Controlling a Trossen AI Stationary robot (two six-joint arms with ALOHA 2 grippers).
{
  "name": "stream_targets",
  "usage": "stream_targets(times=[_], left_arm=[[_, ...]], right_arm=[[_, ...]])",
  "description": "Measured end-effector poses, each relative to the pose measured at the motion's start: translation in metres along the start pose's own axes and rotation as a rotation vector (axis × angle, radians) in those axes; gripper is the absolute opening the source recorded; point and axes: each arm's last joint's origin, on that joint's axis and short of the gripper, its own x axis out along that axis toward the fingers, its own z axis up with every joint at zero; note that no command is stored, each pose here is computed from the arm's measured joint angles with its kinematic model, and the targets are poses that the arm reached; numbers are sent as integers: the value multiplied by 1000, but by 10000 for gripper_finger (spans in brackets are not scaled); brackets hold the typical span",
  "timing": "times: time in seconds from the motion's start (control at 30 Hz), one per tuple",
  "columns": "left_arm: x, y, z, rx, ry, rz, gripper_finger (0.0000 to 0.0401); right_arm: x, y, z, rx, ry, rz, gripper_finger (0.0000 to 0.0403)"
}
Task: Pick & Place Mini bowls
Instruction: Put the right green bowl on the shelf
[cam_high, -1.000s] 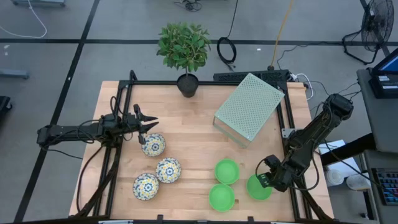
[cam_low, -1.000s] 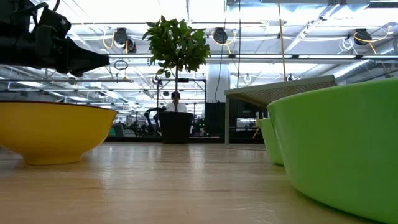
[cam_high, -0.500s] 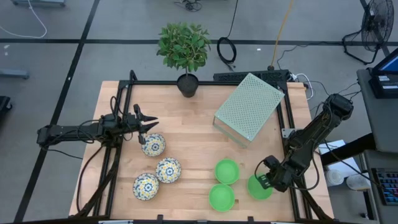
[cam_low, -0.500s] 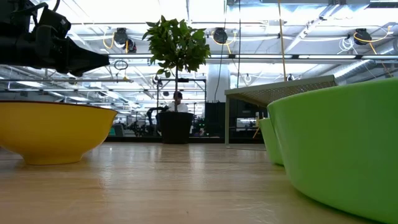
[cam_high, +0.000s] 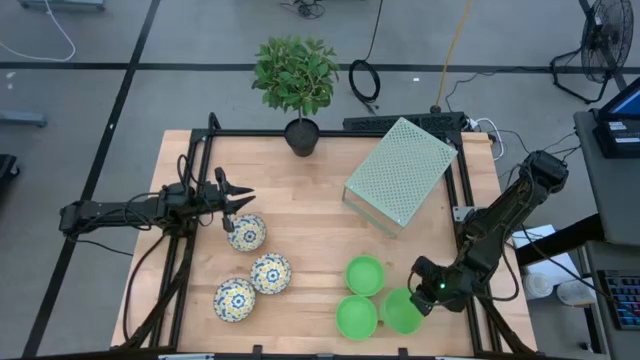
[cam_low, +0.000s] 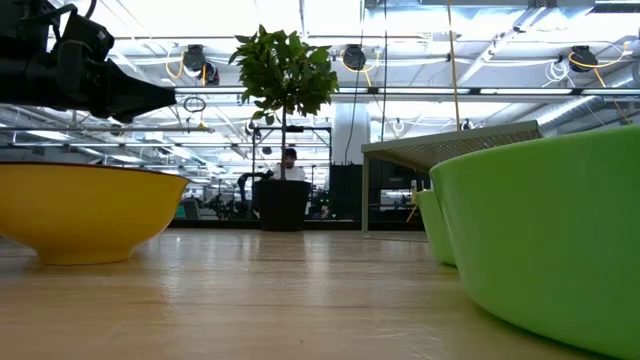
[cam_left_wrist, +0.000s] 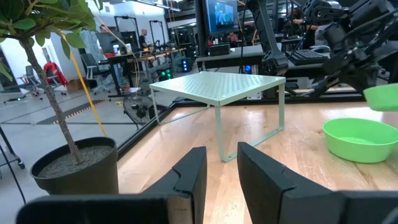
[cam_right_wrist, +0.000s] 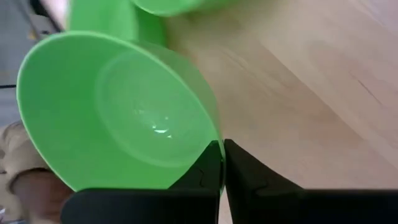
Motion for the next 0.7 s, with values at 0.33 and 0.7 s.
stream_targets(times=[0.33,0.7], left_arm=[[0,0,0,0,0,0,93],[0,0,0,0,0,0,93]], right_arm=[[-5,31,4,-384,-224,285,1],[-17,59,10,-962,-455,491,0]])
